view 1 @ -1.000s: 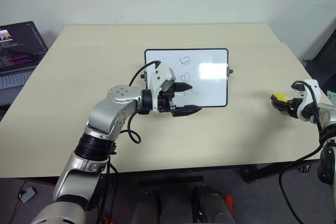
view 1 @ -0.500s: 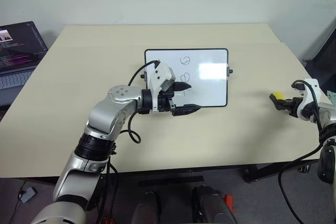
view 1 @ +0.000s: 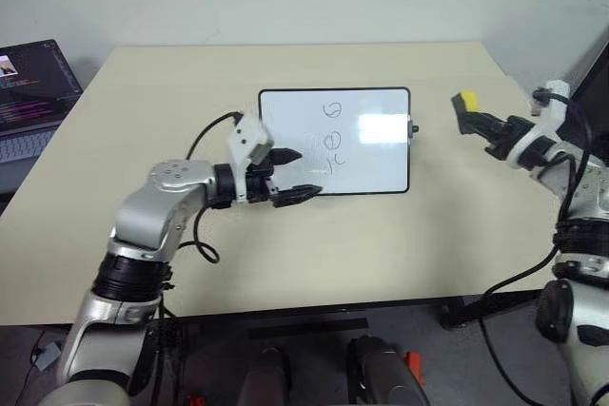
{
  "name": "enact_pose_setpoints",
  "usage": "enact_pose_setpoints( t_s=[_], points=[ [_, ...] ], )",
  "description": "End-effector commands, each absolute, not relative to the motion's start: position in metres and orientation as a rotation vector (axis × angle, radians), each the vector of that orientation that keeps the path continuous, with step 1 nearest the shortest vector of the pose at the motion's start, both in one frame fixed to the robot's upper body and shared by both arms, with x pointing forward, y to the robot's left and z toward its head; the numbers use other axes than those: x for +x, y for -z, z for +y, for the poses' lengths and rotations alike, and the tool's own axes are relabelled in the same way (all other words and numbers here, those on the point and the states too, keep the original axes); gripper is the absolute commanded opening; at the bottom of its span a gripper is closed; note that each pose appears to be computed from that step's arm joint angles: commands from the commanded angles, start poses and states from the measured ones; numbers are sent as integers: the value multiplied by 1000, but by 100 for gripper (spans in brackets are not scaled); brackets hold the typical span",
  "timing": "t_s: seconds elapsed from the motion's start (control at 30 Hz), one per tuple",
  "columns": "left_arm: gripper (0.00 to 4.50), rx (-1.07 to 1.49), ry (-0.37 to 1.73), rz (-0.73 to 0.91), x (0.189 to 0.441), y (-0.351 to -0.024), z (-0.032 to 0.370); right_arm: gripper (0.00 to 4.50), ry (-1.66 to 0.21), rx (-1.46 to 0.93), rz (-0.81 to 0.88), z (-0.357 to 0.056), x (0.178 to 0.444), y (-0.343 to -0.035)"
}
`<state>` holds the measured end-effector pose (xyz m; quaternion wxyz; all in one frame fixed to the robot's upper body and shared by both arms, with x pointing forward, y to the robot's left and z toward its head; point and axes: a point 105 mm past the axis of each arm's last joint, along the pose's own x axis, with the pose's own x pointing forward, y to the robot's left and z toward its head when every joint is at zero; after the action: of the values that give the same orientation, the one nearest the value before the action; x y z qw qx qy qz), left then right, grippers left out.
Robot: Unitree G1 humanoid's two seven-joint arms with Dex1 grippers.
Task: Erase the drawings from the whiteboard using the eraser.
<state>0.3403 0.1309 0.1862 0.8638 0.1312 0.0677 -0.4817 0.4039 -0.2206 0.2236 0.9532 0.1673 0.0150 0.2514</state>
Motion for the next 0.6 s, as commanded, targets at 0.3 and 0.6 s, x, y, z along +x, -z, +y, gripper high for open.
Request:
enact_pose_setpoints(
  t_s=[0.3, 0.6],
  points=[
    [450, 323, 833, 118, 335, -199, 175, 112, -743, 408, -104, -141, 398, -283],
    [450, 318, 746, 138, 328, -193, 189, 112, -836, -125, -188, -93, 397, -269]
  ],
)
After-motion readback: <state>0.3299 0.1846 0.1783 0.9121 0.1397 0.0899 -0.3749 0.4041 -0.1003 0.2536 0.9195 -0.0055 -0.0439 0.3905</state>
